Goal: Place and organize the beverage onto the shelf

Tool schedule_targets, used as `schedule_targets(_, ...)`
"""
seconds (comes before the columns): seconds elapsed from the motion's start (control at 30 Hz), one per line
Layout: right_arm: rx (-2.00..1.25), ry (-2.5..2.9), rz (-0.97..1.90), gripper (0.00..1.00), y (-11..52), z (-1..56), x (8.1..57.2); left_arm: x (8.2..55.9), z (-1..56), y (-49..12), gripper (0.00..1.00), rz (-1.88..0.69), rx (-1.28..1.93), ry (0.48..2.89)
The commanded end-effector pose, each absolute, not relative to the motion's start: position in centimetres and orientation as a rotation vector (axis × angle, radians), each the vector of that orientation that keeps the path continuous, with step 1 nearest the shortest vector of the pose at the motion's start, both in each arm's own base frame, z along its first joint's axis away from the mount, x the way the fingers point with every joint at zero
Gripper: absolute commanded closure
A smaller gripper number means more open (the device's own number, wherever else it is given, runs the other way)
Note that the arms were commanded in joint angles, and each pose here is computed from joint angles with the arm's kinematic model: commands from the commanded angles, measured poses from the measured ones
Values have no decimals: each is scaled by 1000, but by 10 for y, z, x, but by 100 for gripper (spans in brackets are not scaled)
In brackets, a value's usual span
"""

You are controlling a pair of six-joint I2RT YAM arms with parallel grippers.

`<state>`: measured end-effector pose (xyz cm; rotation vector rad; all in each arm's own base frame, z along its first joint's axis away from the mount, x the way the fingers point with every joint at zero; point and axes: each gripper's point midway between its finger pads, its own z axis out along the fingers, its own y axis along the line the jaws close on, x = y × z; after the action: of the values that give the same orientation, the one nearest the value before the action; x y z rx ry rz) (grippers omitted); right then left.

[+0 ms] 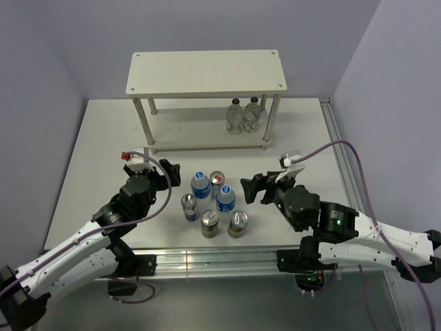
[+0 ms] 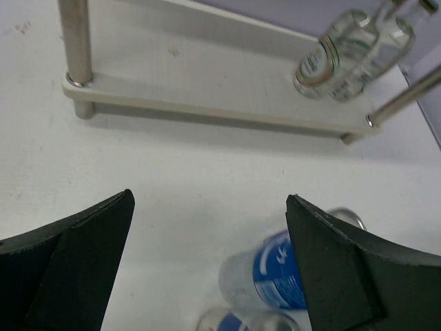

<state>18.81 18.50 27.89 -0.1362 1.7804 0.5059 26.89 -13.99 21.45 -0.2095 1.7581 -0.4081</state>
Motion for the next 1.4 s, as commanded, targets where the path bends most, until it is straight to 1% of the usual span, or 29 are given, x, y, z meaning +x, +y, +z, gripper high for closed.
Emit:
schedule_targets(0.0,40,1768,292,0,155,278,191,256,237,-132,1,-346,-282,1727)
schedule_targets(0.13,35,1822,319,0,160,259,178,234,241,-157,2,-385,-208,1766)
schedule_targets(0.2,35,1845,373,0,165,249,170,227,248,-161,2,-383,-232,1761)
schedule_targets(0.27,4,1869,407,0,170,240,161,209,242,-176,2,-376,-157,1799)
schedule_targets(0.3,-11,1885,417,0,172,233,157,206,251,-177,2,-385,-193,1783)
schedule_targets(0.33,1,1900,433,0,173,228,154,194,245,-189,1,-383,-128,1810)
schedule_targets(0.4,-43,1923,445,0,181,219,144,184,255,-198,1,-414,-139,1806)
schedule_targets(0.47,-34,1932,433,0,180,213,138,167,245,-212,1,-422,-82,1847)
schedule_targets(0.5,-14,1944,480,0,188,213,128,163,247,-215,1,-429,-84,1847)
schedule_targets(0.53,-44,1942,419,0,179,208,127,150,240,-225,1,-435,-26,1866)
schedule_targets(0.6,-14,1956,444,0,181,205,118,137,230,-227,1,-444,-26,1897)
schedule_targets(0.63,-37,1952,400,0,173,203,119,122,222,-235,1,-452,30,1907)
schedule_targets(0.67,-39,1953,396,0,172,202,118,115,220,-240,1,-495,-9,1922)
schedule_targets(0.73,-36,1956,402,0,169,201,116,96,208,-242,1,-465,75,1952)
schedule_targets(0.77,-26,1958,418,0,168,201,115,90,208,-246,1,-492,49,1964)
schedule_targets(0.83,-17,1960,440,0,167,199,115,76,194,-250,1,-447,125,1980)
schedule_targets(0.87,-1,1960,465,0,166,200,115,72,191,-253,1,-456,106,1992)
schedule_targets(0.93,-7,1957,488,0,167,197,114,67,176,-252,1,-393,133,1996)
schedule_targets(1.0,0,1956,500,0,165,195,115,66,167,-253,1,-391,114,1999)
schedule_targets(1.03,4,1957,508,0,165,195,115,63,161,-264,1,-438,95,1998)
schedule_targets(1.07,5,1955,512,0,165,196,115,62,155,-267,1,-428,145,1986)
schedule_targets(1.17,-11,1955,495,0,167,196,115,74,129,-267,1,-414,138,1980)
schedule_targets(1.27,-9,1958,476,0,166,196,115,80,124,-271,1,-434,176,1968)
schedule_targets(1.33,-12,1959,471,0,166,196,115,83,119,-280,1,-500,149,1965)
schedule_targets(1.37,-12,1958,471,0,166,196,115,85,112,-278,1,-471,192,1960)
